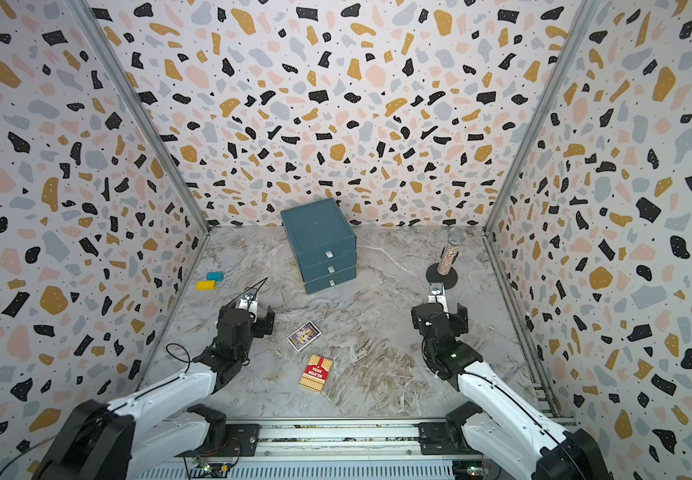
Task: Put the paint cans in the drawer according to color
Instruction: Reset both arms
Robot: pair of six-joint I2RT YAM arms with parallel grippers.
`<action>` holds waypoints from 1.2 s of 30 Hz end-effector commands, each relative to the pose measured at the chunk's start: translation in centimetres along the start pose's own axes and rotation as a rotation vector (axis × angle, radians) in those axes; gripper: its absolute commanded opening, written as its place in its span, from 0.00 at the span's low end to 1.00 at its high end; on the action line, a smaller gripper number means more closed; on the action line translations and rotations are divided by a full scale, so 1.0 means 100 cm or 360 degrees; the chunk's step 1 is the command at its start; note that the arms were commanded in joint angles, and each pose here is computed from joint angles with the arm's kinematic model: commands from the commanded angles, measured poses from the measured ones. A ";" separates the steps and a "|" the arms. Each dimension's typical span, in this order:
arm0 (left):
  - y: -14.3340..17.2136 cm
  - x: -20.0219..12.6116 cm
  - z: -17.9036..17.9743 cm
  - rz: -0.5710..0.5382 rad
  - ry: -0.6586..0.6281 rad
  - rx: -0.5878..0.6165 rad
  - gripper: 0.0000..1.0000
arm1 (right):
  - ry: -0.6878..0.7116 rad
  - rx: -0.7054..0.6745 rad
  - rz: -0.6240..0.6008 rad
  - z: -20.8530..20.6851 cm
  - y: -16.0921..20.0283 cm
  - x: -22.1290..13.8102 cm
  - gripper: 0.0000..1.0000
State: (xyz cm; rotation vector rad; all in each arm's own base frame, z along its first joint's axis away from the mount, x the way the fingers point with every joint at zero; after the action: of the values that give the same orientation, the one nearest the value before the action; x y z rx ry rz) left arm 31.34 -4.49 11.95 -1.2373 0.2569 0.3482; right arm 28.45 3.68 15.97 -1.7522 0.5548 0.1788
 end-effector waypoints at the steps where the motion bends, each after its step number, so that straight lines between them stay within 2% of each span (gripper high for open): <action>1: -0.032 0.005 0.011 -0.0209 -0.0034 -0.0035 1.00 | 0.0083 0.0002 -0.0085 -0.007 -0.014 0.012 1.00; 5: -0.016 0.010 0.017 -0.0223 -0.0051 -0.0116 1.00 | 0.0156 -0.0025 -0.0177 -0.009 -0.016 0.024 1.00; 11: 0.007 0.032 0.026 -0.0141 -0.0107 -0.0242 1.00 | 0.0174 -0.0042 -0.0155 -0.013 0.004 0.047 1.00; 13: 0.007 0.036 0.037 -0.0150 -0.0181 -0.0316 1.00 | 0.0168 -0.0018 -0.0219 -0.012 0.010 0.054 1.00; 15: 0.011 0.036 0.038 -0.0087 -0.0150 -0.0337 1.00 | 0.0111 -0.0044 -0.0325 -0.007 0.007 0.055 1.00; 19: 0.011 0.036 0.040 -0.0100 -0.0157 -0.0347 1.00 | 0.0128 -0.0023 -0.0333 -0.011 0.016 0.070 1.00; 21: 0.012 0.039 0.047 -0.0060 -0.0241 -0.0377 1.00 | 0.0137 0.0033 -0.0409 -0.017 0.014 0.073 1.00; 25: 0.012 0.041 0.047 -0.0032 -0.0242 -0.0371 1.00 | -0.0014 0.0084 -0.0280 -0.013 0.024 0.085 1.00; 26: 0.013 0.041 0.047 -0.0032 -0.0243 -0.0371 1.00 | -0.0001 0.0119 -0.0255 -0.018 0.032 0.093 1.00; 27: 0.012 0.041 0.047 -0.0032 -0.0242 -0.0371 1.00 | 0.0017 0.0142 -0.0310 -0.021 0.025 0.094 1.00; 29: 0.013 0.041 0.047 -0.0030 -0.0241 -0.0371 1.00 | -0.0041 0.0124 -0.0149 -0.016 0.031 0.099 1.00; 31: 0.012 0.041 0.047 -0.0031 -0.0242 -0.0372 1.00 | -0.0045 0.0114 -0.0196 -0.014 0.026 0.105 1.00; 33: 0.013 0.041 0.047 -0.0030 -0.0242 -0.0370 1.00 | -0.0039 0.0158 -0.0097 -0.020 0.032 0.108 1.00; 36: 0.013 0.042 0.047 -0.0030 -0.0241 -0.0371 1.00 | -0.0037 0.0176 -0.0087 -0.023 0.032 0.109 1.00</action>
State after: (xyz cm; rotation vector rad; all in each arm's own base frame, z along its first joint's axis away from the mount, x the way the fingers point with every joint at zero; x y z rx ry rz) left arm 34.13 0.64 9.62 -1.4094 0.1176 0.4756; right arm 35.93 -1.93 9.37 -1.6941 0.4807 0.0974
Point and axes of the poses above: each gripper's point midway between its finger pads, its own x axis out along the fingers, its own z axis along the line the jaws close on, y = z × x, the point moved 2 cm from there along -x, back along the fingers, and after that the axes turned 1 degree about x, right-handed, at the moved point
